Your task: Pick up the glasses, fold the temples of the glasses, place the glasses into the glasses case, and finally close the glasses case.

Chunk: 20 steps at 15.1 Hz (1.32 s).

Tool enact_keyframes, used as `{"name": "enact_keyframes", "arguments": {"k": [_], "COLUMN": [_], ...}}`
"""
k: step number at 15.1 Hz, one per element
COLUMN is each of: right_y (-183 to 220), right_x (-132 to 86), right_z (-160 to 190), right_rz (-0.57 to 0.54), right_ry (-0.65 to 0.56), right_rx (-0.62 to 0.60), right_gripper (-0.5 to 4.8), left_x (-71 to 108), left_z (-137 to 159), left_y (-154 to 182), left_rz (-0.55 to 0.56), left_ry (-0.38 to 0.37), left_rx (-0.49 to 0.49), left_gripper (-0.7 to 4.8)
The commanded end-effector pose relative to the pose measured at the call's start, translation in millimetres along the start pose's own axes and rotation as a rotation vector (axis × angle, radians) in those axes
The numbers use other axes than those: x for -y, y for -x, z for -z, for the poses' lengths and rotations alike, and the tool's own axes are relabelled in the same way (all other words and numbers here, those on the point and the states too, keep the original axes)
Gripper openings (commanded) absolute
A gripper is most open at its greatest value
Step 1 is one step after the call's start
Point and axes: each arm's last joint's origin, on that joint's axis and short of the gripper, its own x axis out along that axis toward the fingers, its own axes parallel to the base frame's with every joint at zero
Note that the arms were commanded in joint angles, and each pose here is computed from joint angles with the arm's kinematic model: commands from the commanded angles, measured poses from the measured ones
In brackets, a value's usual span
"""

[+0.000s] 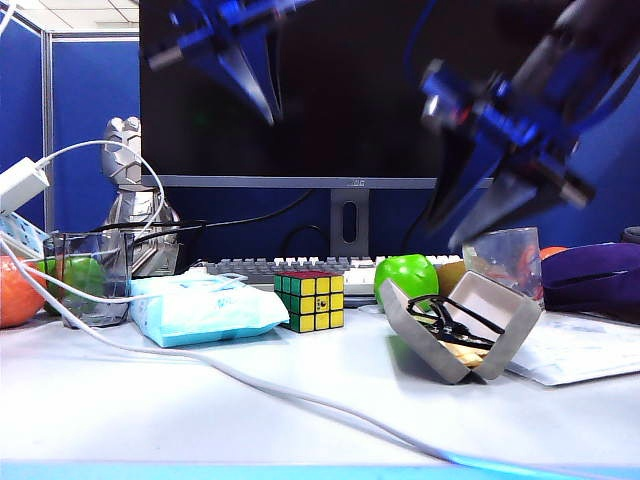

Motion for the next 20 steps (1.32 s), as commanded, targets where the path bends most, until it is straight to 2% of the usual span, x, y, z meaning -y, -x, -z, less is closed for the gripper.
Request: {"name": "enact_keyframes", "arguments": {"k": [1, 9, 15, 20], "right_y": [-14, -35, -53, -52], "right_x": [7, 18, 15, 14], "right_z": [-3, -5, -4, -8], "right_rz": [0.054, 0.088, 0.087, 0.097], "right_ry": [-0.053, -0.083, -0.082, -0.098], "right_rx": [-0.008, -0.028, -0.049, -0.035], "right_gripper": [1.52, 1.52, 1.52, 1.50], "left_x": [3.3, 3.6, 3.6, 3.5], "left_z": [-7, -7, -7, -7], "left_y": [24, 29, 29, 29], "left_rz": [0.037, 0.042, 0.043, 0.042], "left_ry": [-0.009, -0.010, -0.016, -0.027], "left_rx": [0.103, 0.117, 0.116, 0.117], "left_gripper": [0.52, 0.52, 0.52, 0.52]}}
